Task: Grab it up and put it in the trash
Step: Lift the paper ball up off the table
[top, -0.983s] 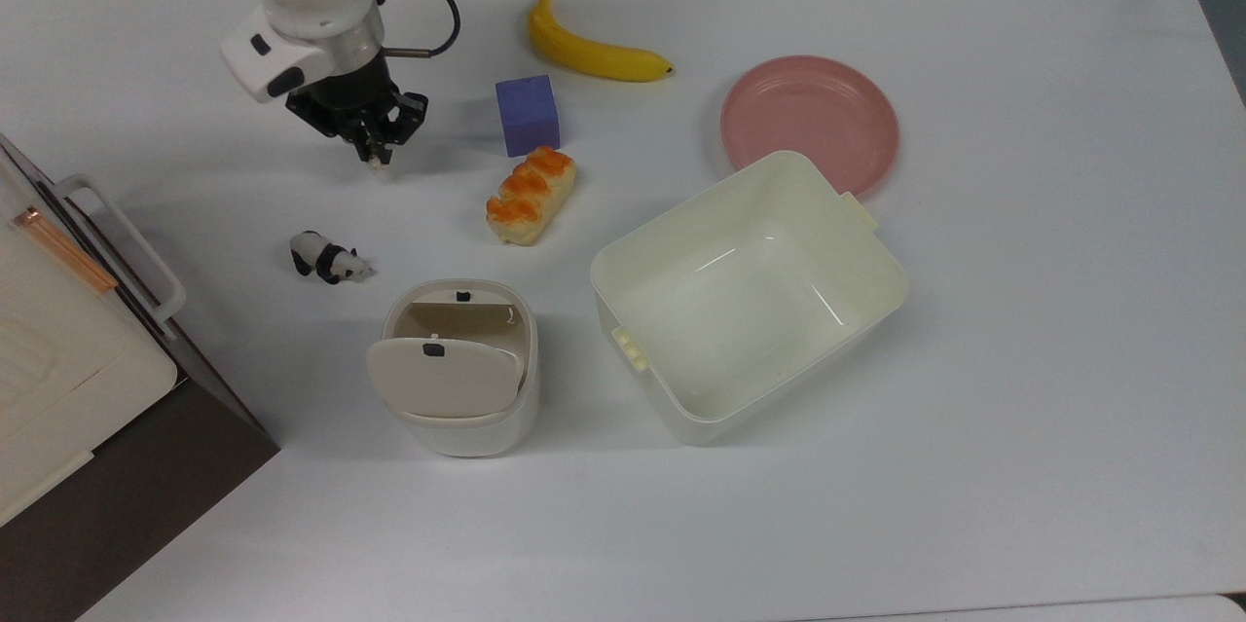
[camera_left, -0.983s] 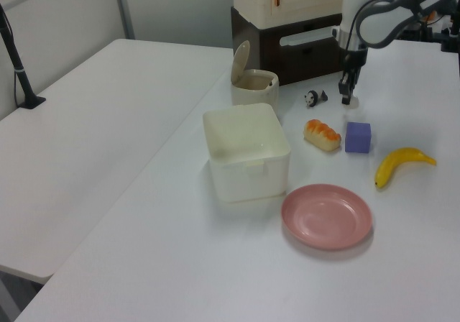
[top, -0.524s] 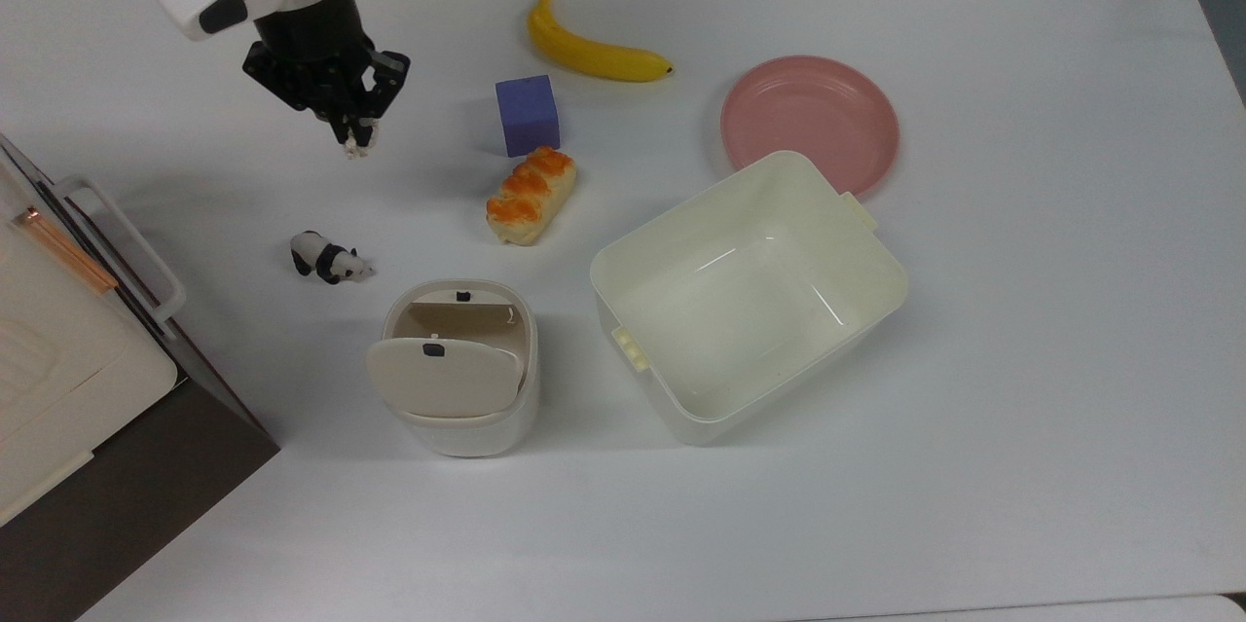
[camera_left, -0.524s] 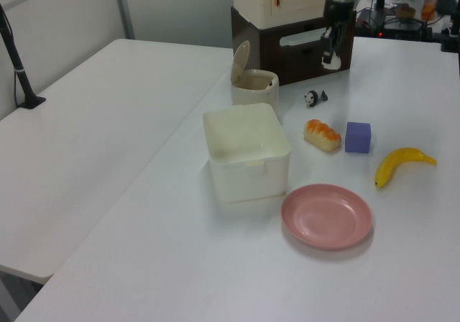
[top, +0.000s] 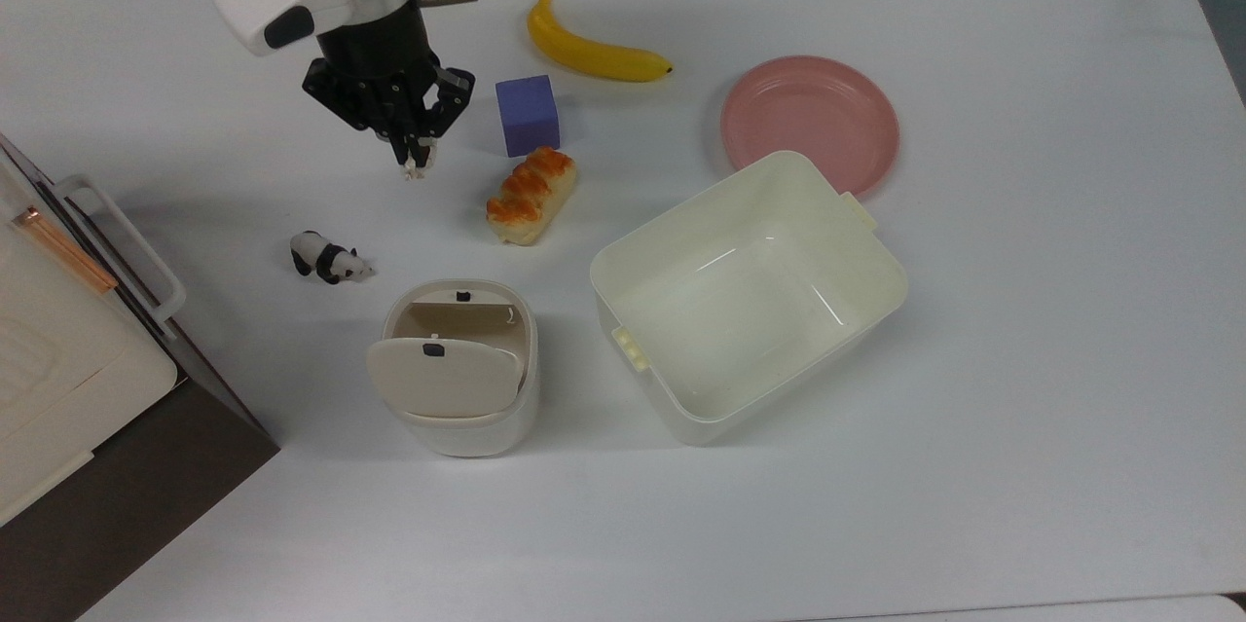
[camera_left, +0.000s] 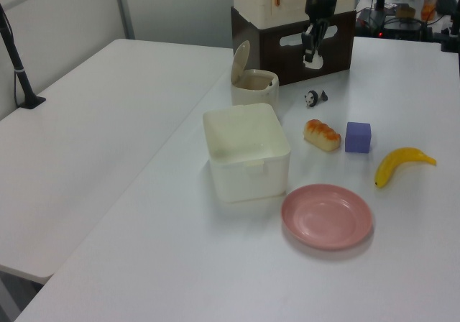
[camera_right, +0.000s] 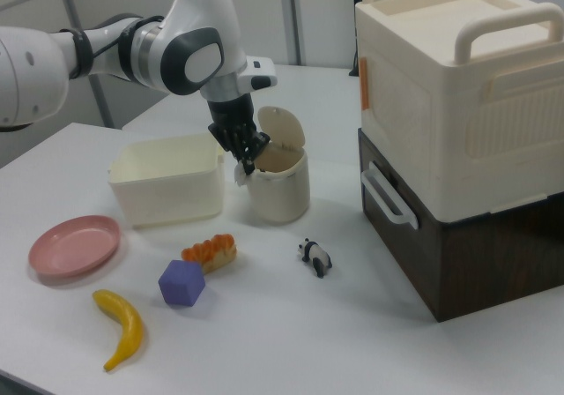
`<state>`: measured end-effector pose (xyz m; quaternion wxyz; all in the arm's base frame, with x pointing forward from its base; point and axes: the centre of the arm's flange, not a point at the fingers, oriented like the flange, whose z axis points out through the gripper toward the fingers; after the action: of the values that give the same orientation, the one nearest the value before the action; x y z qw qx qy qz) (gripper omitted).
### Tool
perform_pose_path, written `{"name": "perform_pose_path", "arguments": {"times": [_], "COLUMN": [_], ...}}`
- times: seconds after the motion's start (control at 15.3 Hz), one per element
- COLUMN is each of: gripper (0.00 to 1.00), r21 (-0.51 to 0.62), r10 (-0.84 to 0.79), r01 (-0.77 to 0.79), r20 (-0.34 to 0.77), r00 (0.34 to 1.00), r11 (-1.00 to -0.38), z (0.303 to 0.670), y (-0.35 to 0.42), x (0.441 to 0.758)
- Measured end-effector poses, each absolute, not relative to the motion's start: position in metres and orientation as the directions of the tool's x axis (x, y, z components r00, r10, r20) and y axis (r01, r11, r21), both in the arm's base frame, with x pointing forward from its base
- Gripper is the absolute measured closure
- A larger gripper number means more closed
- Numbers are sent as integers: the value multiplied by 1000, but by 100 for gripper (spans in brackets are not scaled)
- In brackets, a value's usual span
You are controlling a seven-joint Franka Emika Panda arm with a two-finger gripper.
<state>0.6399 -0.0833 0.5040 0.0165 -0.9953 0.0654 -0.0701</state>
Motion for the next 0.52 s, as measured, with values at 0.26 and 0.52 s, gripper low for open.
{"name": "perform_pose_path", "arguments": {"times": [0.26, 0.52], "gripper": [90, 90], "r21": [-55, -61], "r10": [-169, -179], "r01": [-162, -171], "r20": [159, 175], "r00": [973, 968], "r11": [-985, -983], "z": [507, 511], "y": [-89, -92], "x": [657, 666]}}
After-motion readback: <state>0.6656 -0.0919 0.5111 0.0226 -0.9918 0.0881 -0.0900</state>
